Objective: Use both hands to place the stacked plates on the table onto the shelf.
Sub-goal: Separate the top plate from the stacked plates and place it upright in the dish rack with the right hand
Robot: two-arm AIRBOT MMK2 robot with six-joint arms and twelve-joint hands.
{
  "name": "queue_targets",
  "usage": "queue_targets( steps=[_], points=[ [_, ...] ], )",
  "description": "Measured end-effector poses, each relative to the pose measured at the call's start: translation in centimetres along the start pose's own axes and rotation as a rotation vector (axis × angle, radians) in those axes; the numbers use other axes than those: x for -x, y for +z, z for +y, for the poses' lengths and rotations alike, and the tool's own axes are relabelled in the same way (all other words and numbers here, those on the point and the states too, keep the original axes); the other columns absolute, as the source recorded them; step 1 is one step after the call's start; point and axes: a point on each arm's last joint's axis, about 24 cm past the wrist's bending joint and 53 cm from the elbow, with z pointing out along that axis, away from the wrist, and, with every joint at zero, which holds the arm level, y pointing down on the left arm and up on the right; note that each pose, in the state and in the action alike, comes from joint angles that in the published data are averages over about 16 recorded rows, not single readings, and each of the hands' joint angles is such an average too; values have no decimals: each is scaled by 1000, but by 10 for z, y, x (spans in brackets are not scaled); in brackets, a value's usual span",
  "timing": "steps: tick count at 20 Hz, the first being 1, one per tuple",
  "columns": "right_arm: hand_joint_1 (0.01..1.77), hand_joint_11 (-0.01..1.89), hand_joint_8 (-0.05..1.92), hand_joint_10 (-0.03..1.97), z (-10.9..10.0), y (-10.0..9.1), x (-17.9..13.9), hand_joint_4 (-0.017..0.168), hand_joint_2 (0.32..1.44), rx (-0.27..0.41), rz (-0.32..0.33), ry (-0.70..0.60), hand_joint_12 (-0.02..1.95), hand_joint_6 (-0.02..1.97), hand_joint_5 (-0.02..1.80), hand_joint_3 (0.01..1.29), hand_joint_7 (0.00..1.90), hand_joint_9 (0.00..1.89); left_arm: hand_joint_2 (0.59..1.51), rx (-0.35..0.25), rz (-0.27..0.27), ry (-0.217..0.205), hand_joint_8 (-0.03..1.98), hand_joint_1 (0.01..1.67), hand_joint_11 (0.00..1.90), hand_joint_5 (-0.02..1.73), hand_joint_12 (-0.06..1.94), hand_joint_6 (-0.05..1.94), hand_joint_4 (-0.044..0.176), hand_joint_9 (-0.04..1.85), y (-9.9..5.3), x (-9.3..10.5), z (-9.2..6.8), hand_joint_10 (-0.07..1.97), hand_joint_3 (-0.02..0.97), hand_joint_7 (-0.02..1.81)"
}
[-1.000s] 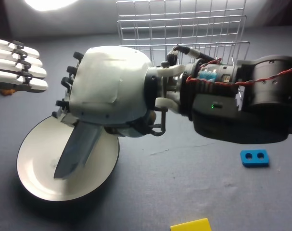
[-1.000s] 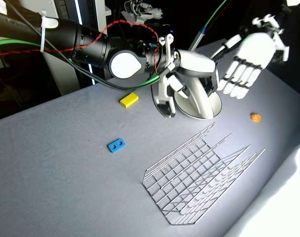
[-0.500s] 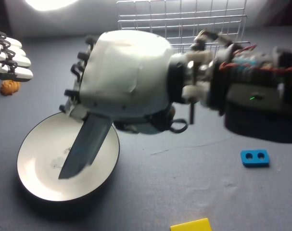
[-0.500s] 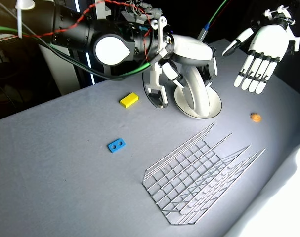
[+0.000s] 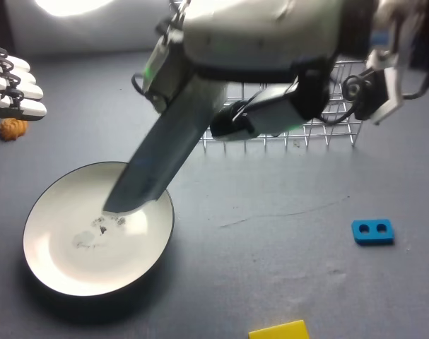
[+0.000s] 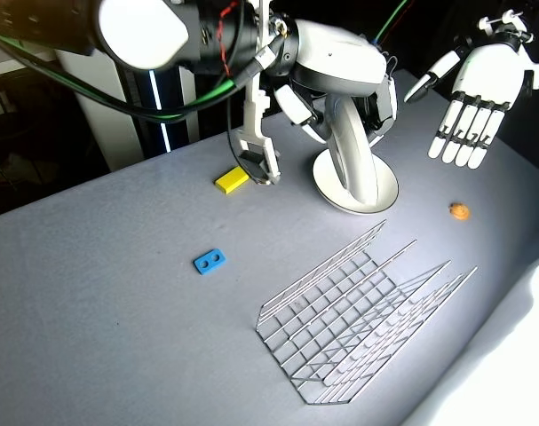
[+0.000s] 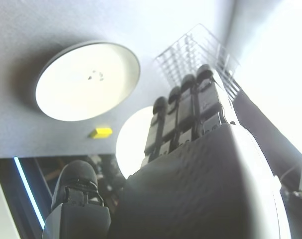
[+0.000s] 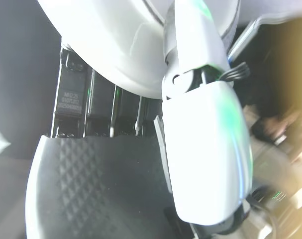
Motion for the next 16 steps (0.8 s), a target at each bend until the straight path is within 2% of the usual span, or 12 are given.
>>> queue_targets(
  steps=[4, 9, 16],
  points=[
    [1336, 853, 908, 1090, -23, -11, 26, -2, 995, -77, -35, 152, 1223, 970, 888, 13, 1021, 1007, 1136, -13, 20, 5, 0, 14, 15, 43, 6, 8, 3, 21, 3, -5, -5, 3, 19, 24],
    [1349, 856, 910, 1087, -52, -24, 57, -5, 996, -169, -113, 329, 1223, 975, 888, 14, 1020, 1012, 1133, -28, 60, 11, 0, 14, 14, 46, 6, 8, 3, 21, 9, -17, -11, 3, 19, 24],
    [1366, 856, 916, 1076, -87, -38, 82, -7, 998, -265, -199, 492, 1223, 963, 886, 14, 1019, 1010, 1133, -49, 134, 14, 0, 14, 14, 51, 7, 7, 2, 21, 18, -40, -17, 3, 20, 22]
  ],
)
